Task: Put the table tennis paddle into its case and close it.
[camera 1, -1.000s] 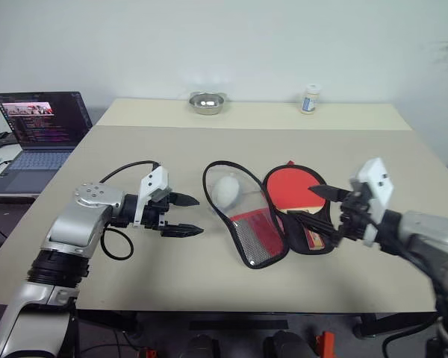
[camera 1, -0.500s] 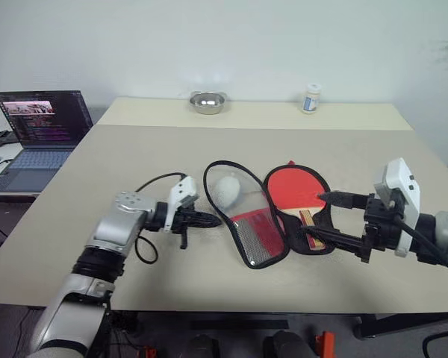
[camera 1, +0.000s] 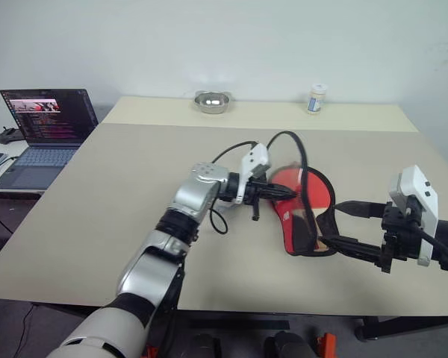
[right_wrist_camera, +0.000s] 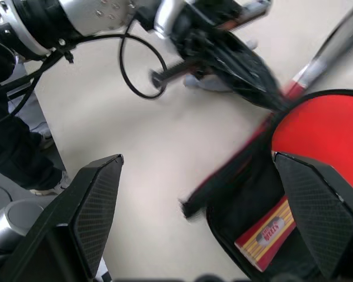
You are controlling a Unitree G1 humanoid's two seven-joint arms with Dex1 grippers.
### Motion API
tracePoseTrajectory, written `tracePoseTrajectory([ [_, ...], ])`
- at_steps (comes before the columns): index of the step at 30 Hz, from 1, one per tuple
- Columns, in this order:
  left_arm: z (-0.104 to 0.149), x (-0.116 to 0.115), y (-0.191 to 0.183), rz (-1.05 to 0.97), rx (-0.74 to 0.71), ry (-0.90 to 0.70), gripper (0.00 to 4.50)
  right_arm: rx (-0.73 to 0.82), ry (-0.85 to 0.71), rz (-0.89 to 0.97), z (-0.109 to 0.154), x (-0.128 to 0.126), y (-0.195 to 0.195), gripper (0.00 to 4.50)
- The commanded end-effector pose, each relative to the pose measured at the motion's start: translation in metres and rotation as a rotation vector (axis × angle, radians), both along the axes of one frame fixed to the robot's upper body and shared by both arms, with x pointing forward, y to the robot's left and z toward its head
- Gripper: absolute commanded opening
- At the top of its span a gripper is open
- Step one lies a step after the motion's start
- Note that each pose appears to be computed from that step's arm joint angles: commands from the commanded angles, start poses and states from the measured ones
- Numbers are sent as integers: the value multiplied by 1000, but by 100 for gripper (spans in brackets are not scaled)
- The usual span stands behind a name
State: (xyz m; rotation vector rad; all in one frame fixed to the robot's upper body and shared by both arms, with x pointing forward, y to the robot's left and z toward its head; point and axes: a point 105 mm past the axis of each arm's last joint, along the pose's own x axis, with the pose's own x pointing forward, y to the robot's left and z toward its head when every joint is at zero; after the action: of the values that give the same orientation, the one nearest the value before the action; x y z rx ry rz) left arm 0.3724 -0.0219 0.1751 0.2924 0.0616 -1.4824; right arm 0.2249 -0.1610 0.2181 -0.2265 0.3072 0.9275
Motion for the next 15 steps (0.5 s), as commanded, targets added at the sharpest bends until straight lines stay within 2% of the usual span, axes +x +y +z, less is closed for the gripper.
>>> tracePoseTrajectory([
  [1, 8, 14, -3, 67, -12, -78, 3, -15, -47, -40, 6, 7, -7, 450],
  [10, 7, 3, 26, 5, -20, -69, 3, -22, -34, -245, -16, 48, -40, 450],
  [13, 11, -9, 60, 4, -2, -61, 3, -58, 3, -400, -44, 86, -62, 450],
  [15, 16, -22, 73, -18, -3, -57, 3, -64, 31, -439, -58, 100, -66, 450],
])
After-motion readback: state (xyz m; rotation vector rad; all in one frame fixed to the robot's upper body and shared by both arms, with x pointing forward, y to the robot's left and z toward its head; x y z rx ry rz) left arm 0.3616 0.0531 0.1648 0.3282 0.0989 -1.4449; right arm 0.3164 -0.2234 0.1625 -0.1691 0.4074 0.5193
